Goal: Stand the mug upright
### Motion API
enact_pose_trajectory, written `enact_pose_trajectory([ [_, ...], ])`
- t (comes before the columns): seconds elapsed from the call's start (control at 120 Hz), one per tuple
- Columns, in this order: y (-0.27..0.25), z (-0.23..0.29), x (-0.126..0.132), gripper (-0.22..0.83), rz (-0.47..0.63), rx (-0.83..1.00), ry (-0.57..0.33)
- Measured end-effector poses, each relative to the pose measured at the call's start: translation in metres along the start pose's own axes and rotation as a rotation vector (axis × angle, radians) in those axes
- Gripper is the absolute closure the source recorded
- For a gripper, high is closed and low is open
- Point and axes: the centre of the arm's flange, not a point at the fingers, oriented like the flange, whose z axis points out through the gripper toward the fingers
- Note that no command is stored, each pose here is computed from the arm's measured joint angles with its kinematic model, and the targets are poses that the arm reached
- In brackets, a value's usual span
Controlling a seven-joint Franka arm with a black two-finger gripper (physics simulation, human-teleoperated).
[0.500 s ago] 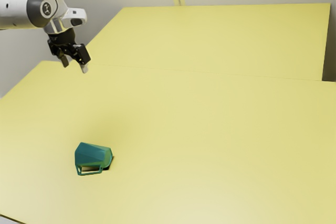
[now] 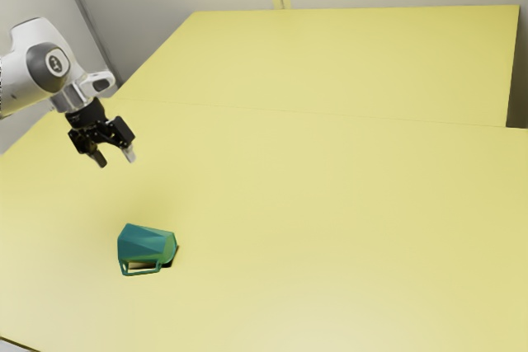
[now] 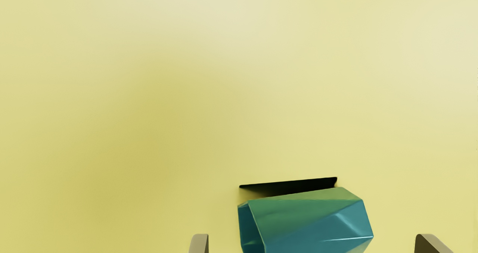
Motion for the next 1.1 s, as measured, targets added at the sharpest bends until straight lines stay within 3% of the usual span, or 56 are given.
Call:
enact_pose_trajectory([
  [0.683,-0.07,0.124,-0.034,0.0,-0.128,-0.309,-0.054],
  [1.1,-0.083,0.133,-0.055,0.0,-0.113,-0.418,-0.007],
])
